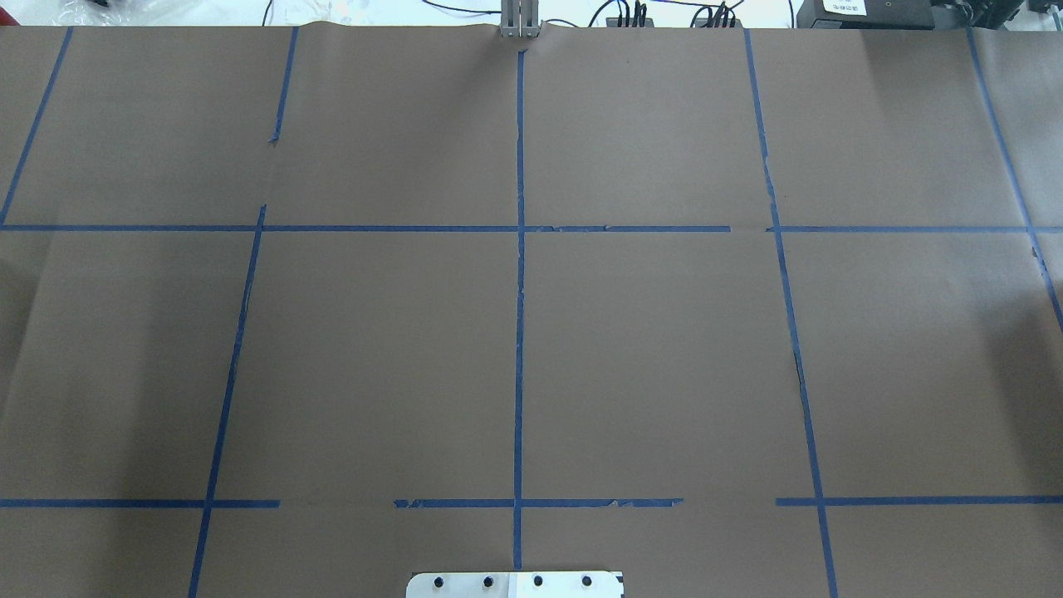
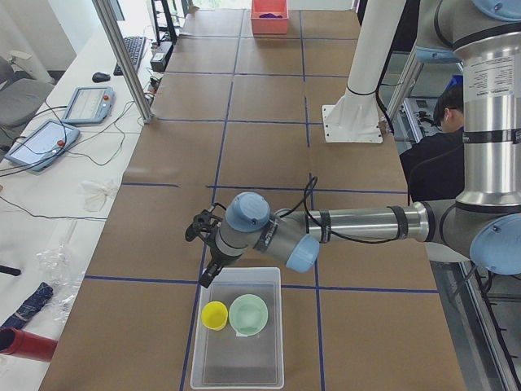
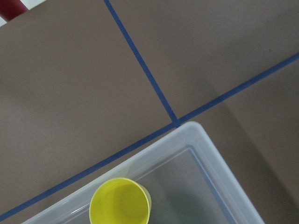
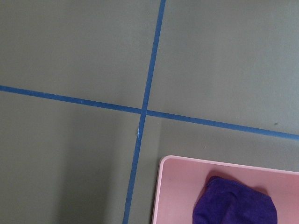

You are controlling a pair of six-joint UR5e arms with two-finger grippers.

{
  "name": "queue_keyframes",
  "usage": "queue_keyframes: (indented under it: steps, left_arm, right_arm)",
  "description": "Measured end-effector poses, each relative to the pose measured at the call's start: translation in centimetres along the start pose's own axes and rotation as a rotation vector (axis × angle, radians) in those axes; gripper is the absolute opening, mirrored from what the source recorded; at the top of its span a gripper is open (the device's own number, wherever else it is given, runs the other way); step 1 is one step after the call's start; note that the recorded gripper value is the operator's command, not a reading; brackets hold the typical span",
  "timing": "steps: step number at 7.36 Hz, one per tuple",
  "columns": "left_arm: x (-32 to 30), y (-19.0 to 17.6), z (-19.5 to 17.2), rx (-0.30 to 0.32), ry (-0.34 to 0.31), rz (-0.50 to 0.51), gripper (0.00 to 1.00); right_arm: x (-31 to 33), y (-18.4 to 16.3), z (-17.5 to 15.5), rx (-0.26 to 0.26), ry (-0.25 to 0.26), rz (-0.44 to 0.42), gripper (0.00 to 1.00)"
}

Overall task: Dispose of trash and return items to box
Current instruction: 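Place the green bowl in the clear bin beside the yellow cup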

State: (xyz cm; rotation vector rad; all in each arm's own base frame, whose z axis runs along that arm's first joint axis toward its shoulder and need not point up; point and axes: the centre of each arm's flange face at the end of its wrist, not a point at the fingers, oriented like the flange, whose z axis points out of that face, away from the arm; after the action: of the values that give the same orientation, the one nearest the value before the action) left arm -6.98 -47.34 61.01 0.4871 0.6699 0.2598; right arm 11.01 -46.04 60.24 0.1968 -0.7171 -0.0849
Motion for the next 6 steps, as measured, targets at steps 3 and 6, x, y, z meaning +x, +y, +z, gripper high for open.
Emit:
queue_keyframes:
  steps: [3, 6]
  left_arm:
    - [0.1, -1.0, 0.4, -0.118, 0.060, -0.119, 1.00]
    - [-1.4, 5.8, 4.3, -0.255, 0.138, -0.249, 1.00]
  right_arm:
    - [-0.1, 0.2, 0.3, -0.006, -0.003, 0.005, 1.00]
    - [-0.1, 0.2, 0.3, -0.007, -0.005, 0.009, 1.00]
